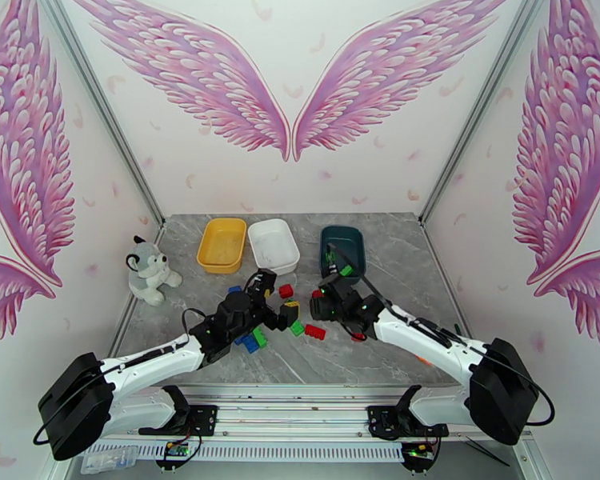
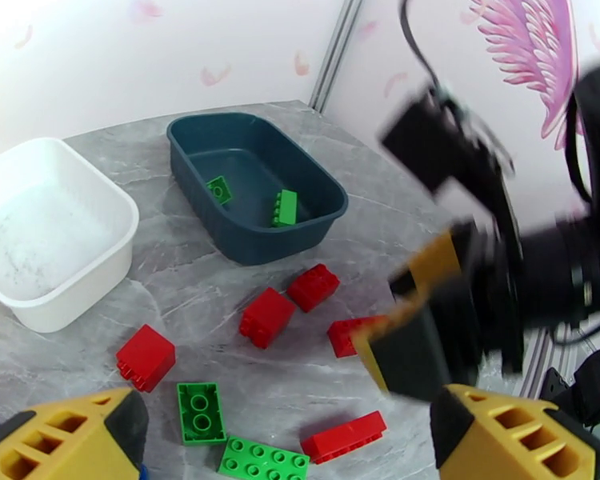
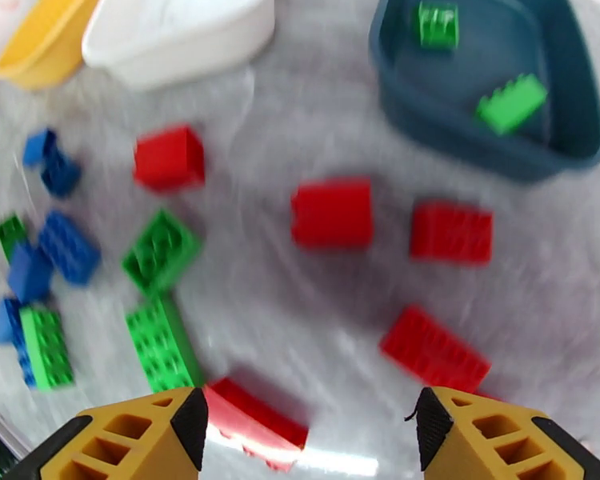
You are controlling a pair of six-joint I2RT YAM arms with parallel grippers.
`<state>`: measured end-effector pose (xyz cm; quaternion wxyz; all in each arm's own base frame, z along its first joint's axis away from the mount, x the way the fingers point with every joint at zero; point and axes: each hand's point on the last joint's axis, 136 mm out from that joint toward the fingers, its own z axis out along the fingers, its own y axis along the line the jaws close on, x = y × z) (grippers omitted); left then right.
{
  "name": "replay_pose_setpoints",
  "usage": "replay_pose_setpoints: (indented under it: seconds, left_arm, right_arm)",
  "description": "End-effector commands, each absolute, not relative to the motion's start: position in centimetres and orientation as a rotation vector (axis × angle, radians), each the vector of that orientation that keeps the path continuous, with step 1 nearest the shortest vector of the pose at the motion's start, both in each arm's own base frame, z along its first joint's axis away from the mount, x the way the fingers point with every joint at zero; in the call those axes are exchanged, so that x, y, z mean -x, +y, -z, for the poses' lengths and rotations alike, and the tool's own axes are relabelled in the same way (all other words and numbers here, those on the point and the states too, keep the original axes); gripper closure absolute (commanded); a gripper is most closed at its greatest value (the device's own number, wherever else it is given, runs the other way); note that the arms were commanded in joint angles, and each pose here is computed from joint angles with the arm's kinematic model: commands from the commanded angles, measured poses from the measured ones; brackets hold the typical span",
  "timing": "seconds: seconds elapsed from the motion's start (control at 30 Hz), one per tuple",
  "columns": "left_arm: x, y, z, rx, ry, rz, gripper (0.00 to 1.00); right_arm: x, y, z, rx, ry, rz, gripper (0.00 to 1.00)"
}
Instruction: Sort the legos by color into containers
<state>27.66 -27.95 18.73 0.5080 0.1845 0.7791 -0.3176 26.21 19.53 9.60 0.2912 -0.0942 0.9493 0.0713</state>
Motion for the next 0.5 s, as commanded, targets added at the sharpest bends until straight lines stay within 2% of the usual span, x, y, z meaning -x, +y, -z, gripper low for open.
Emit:
replay_pose_setpoints:
  seconds: [0.0,0.23,0.47]
  left_arm:
    - [-28.3,-26.1,-18.4,-0.345,1.888,0.764,0.01]
    - [-28.7,-24.4,-18.6,-0.292,1.871,0.816,0.01]
    - [-28.5,-24.3,-18.7,-0.297,1.864,0.834,0.01]
  right_arm:
    - [-24.5,19.6,-8.8,0.206,2.522,-0.209,0.22]
    - [-21.4,19.5,-4.7,0.247,2.591,-0.118,0.22]
    - [-22.1,20.4,-1.4,0.265,2.621,-0.019,0.22]
